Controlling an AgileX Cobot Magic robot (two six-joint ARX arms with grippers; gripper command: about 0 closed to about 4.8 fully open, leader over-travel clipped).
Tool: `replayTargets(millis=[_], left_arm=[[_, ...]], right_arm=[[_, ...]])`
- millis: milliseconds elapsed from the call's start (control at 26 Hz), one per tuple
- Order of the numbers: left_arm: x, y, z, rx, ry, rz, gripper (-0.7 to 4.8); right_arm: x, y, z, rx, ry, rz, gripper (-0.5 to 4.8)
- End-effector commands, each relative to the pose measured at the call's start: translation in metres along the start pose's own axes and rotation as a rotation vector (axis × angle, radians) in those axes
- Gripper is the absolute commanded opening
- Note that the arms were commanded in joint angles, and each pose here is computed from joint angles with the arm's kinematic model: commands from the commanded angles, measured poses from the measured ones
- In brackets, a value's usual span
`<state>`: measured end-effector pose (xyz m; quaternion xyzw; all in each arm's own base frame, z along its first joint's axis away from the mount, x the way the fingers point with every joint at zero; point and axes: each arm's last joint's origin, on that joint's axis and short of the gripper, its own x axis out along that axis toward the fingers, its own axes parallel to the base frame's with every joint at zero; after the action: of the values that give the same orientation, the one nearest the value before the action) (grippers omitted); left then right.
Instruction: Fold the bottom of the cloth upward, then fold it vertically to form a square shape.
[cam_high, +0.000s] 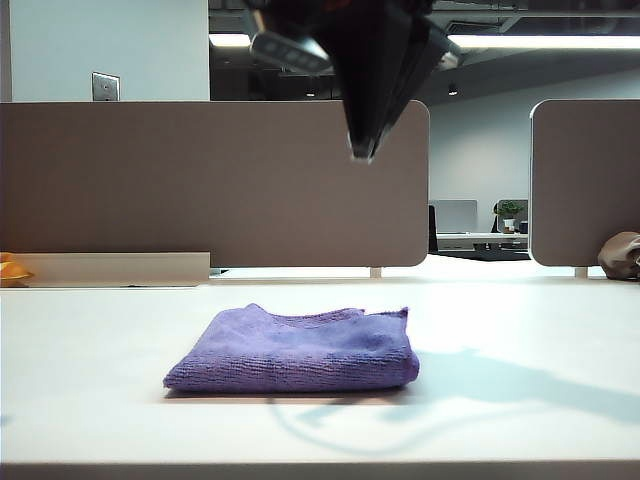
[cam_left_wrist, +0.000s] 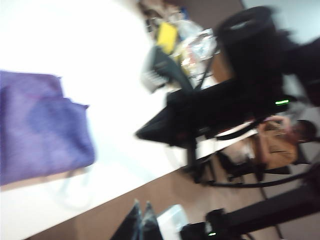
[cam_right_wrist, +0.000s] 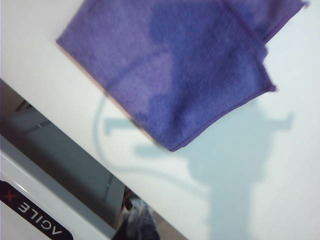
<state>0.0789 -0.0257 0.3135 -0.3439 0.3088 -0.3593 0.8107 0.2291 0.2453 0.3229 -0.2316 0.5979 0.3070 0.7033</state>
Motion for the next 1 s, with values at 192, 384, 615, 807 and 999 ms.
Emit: replayTargets(millis=[192,384,615,807,999], left_arm=[[-0.001,0.007,-0.008,0.025,0.044,0.092,-0.03],[0.011,0.020,-0.004,-0.028,0.097,0.103,-0.02],[0.059,0.046,0.036,-0.137,0.203,0.000,0.04],[0.107,0.059,0.065,-0.133,0.208,-0.047,0.04],[0.143,0.086,0.081,-0.123,0.283,0.011,0.04]], right_arm=[[-0.021,-0.056,0.002,0.175,-0.181,0.278,0.08],[-0.027,-0.105,-0.005,0.287,-0.264,0.401,0.29],[-0.023,-0.134,-0.003,0.353,-0.350,0.502,0.45],[-0.001,-0.139,0.001,0.367,-0.342,0.517,0.45],[0.022,-0.140,-0.002,0.391,-0.326,0.522,0.45]])
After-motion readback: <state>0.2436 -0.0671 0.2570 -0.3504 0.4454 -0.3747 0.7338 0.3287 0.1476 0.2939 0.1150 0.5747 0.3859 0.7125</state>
